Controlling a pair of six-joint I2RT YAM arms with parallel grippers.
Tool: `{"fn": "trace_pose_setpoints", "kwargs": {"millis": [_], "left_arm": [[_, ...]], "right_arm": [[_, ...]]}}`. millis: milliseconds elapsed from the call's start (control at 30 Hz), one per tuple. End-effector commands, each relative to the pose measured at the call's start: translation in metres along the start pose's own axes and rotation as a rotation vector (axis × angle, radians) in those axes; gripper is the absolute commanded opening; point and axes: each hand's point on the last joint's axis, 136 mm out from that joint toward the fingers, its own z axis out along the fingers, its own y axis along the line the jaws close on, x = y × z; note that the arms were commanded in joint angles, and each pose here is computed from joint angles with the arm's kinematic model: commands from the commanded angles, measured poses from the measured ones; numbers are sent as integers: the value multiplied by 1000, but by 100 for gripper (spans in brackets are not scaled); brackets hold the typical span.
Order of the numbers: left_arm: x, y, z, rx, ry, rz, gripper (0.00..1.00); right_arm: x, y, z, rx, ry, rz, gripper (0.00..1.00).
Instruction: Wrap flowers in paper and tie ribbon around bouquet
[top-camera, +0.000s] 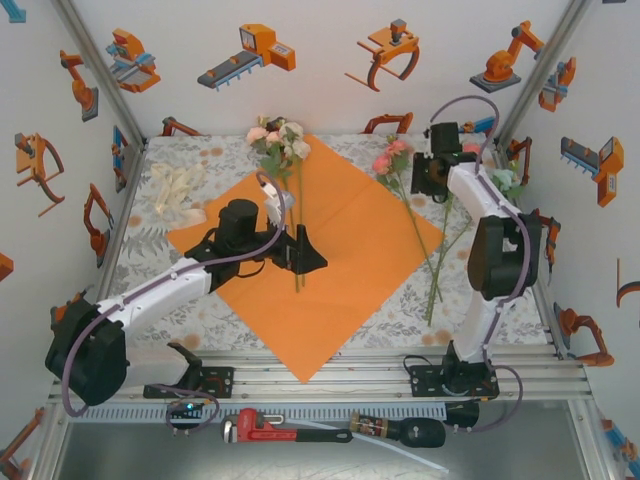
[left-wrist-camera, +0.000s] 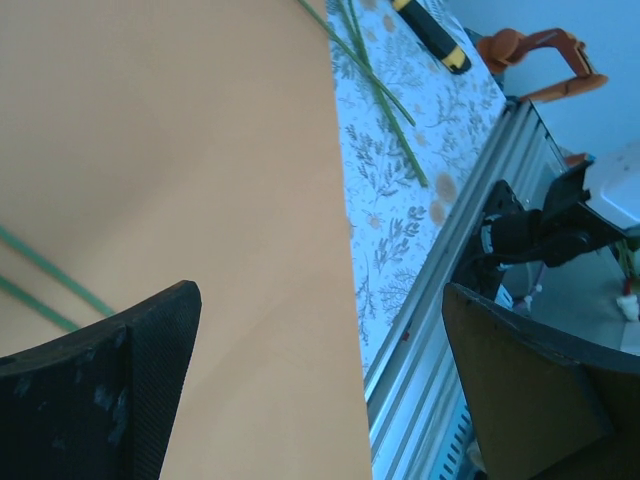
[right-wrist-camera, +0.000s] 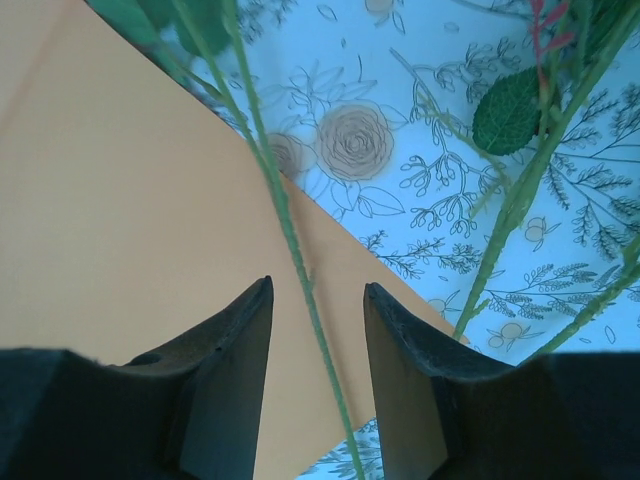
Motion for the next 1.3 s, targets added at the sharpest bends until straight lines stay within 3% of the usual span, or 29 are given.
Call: {"fn": "trace_pose_setpoints", "kwargs": {"millis": [0,433,667,767,1000,1133,1267], "left_arm": [[-12,-13,-1,43,-15,63,99],[-9,7,0,-69,10,49,99],[-8,12,0,-95,9,47,99],[-9,18,-3,-140,0,44,99],[-20,29,-19,-251,-58,57,99],[-30,54,-44,-440,-147,36,99],[-32,82,-74,-617,-220,-30,99]], "right_arm": [[11,9,12,-41,57,-50,40],[37,15,57,-86,166,-21,33],[34,15,60,-85,174,-29,20],[18,12,46,-56,128,-40,10],[-34,29,-32,-80,-91,-39,4],[-53,68,-73,-195,-208,20,1],[-64,125,-79,-350,-241,150,0]]}}
